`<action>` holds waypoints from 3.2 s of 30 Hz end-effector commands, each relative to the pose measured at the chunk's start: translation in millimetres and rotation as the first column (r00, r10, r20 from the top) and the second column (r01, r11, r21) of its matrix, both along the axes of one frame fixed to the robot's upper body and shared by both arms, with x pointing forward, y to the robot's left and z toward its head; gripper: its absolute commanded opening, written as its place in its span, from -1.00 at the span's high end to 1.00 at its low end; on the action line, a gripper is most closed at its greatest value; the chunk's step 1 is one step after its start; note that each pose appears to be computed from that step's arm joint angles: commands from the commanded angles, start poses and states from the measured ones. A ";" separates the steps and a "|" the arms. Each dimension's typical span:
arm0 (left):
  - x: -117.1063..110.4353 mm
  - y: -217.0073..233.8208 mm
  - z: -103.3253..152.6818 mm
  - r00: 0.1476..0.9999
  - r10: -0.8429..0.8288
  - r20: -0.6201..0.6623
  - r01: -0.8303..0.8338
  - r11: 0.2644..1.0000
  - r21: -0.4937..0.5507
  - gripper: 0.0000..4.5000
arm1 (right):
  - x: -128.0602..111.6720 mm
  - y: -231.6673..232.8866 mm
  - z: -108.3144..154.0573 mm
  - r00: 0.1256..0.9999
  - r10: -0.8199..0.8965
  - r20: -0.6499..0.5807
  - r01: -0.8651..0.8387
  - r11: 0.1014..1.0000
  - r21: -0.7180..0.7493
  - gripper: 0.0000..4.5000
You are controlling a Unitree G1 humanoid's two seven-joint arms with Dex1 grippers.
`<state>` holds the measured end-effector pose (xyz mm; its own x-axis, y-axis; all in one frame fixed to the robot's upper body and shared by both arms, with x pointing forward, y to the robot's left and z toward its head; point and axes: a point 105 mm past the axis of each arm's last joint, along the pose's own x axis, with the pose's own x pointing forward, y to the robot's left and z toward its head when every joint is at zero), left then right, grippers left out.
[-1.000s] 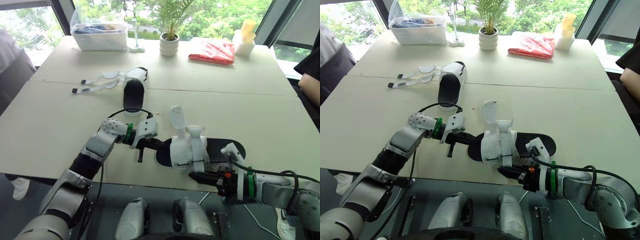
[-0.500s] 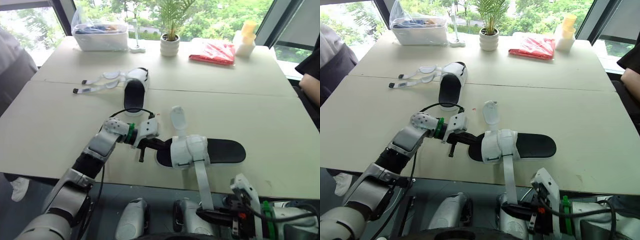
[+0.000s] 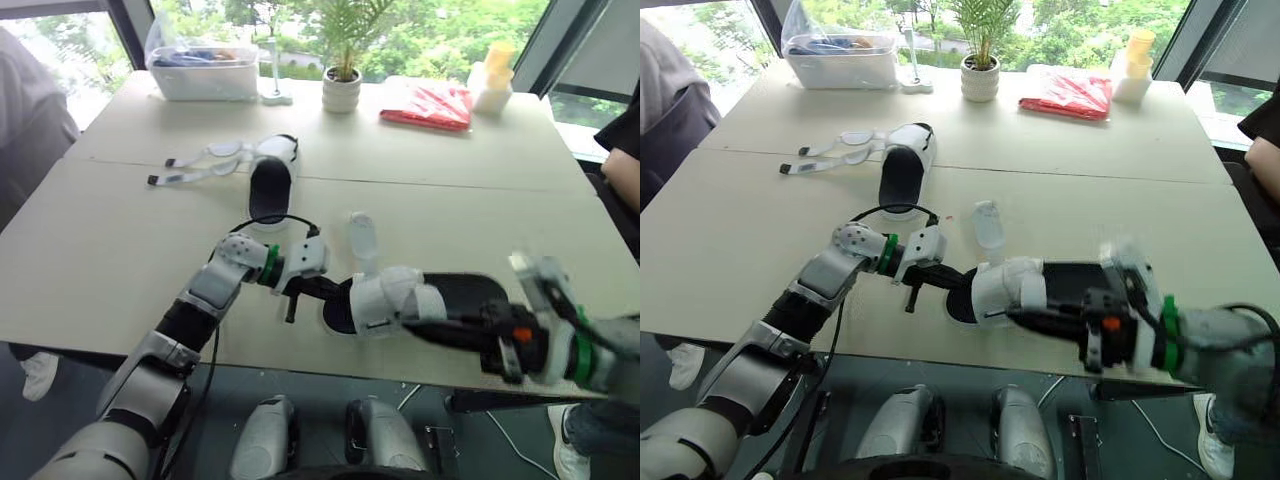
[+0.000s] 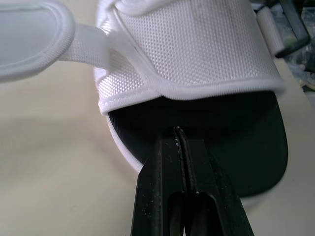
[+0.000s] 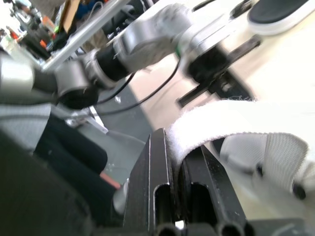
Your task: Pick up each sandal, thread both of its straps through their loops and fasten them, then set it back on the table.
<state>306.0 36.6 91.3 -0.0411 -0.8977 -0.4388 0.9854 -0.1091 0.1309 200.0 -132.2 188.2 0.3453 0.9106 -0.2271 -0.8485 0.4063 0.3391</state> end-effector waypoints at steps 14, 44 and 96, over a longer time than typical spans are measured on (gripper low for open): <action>-5.1 7.0 -11.4 0.999 0.045 -0.012 -0.045 0.998 0.040 1.00 | 45.3 -5.9 8.5 0.999 0.002 -0.040 -0.005 0.997 -0.080 -0.98; -8.8 10.5 -11.8 0.995 0.102 -0.002 -0.102 0.995 0.021 1.00 | 143.7 11.7 -4.8 0.967 0.253 -0.017 -0.240 0.892 -0.383 0.98; -5.9 11.5 -8.6 0.992 0.129 0.004 -0.129 0.991 0.015 1.00 | 196.5 29.0 -63.4 0.982 0.188 0.015 -0.149 0.820 -0.553 0.98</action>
<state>300.2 45.9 90.9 0.0644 -0.9012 -0.4286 0.9887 -0.0008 0.1502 393.4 -100.7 140.7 0.1976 0.7411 -0.6417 -0.9323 0.3443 0.1105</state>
